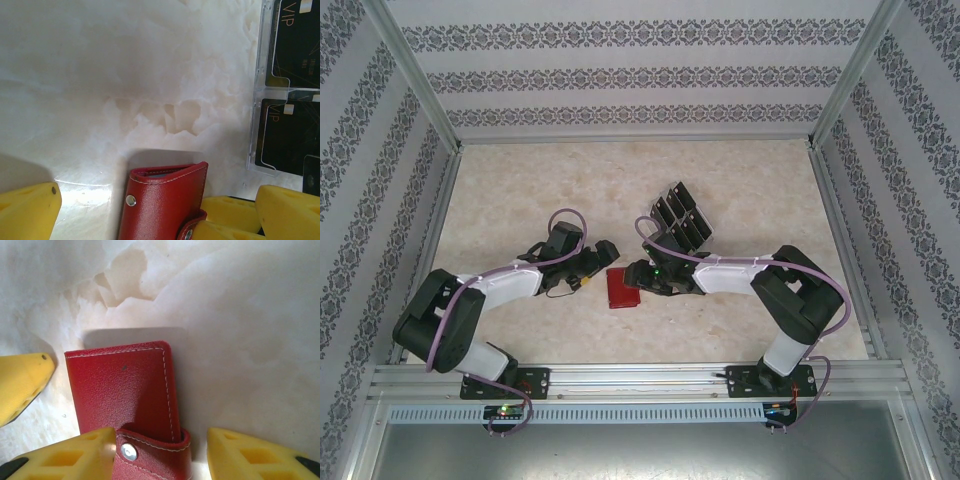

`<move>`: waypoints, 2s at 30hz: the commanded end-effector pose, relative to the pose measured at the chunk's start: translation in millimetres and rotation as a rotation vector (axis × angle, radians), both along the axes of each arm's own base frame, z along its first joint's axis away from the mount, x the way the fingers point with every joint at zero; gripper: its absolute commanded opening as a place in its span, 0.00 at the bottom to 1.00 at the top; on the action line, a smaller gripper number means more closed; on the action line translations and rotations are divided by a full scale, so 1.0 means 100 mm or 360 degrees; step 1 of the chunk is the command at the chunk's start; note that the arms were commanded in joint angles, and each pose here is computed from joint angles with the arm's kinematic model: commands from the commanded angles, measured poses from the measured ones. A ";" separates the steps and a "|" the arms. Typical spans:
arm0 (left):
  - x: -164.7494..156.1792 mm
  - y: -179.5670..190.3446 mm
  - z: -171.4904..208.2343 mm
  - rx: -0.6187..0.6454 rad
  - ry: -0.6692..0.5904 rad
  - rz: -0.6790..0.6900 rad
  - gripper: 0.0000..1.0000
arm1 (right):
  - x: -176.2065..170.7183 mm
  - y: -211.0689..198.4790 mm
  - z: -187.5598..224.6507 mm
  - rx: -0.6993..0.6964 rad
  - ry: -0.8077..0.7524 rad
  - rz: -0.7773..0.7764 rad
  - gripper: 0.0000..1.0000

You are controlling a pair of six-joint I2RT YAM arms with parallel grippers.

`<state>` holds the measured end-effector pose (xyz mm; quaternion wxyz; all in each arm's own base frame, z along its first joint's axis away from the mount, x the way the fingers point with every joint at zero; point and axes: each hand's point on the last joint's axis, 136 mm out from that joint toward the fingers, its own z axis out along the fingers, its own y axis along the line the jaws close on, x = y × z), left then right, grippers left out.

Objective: Put the credit cards into the card holder
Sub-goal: Move the card holder to the center of the table, then pick up the card holder from the center of the table.

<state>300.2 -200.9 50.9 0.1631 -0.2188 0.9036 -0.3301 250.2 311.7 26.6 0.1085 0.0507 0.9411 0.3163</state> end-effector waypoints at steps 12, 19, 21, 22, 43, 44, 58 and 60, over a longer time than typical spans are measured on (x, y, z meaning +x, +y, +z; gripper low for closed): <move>0.02 -0.07 -0.07 -0.0053 0.0017 0.0000 1.00 | -0.05 0.37 0.26 0.0268 -0.0028 0.0121 0.44; 0.00 -0.07 -0.08 -0.0044 0.0023 -0.0005 1.00 | -0.10 0.29 0.18 0.0233 -0.0004 0.0081 0.47; -0.01 -0.06 -0.09 -0.0039 0.0027 -0.0009 1.00 | -0.12 0.24 0.16 0.0212 -0.0006 0.0066 0.48; -0.01 -0.06 -0.09 -0.0039 0.0027 -0.0009 1.00 | -0.13 0.22 0.15 0.0203 -0.0007 0.0059 0.49; -0.05 -0.06 -0.16 -0.0023 0.0049 -0.0018 1.00 | -0.12 0.58 0.28 0.0337 -0.0055 0.0176 0.45; -0.05 -0.06 -0.17 -0.0023 0.0050 -0.0016 1.00 | -0.11 0.59 0.29 0.0343 -0.0060 0.0173 0.42; -0.02 -0.08 -0.07 0.0010 0.0012 -0.0035 1.00 | -0.13 0.55 0.29 0.0336 -0.0058 0.0173 0.00; 0.03 0.00 0.03 0.0057 -0.0015 -0.0029 1.00 | -0.14 0.52 0.32 0.0341 -0.0058 0.0186 0.00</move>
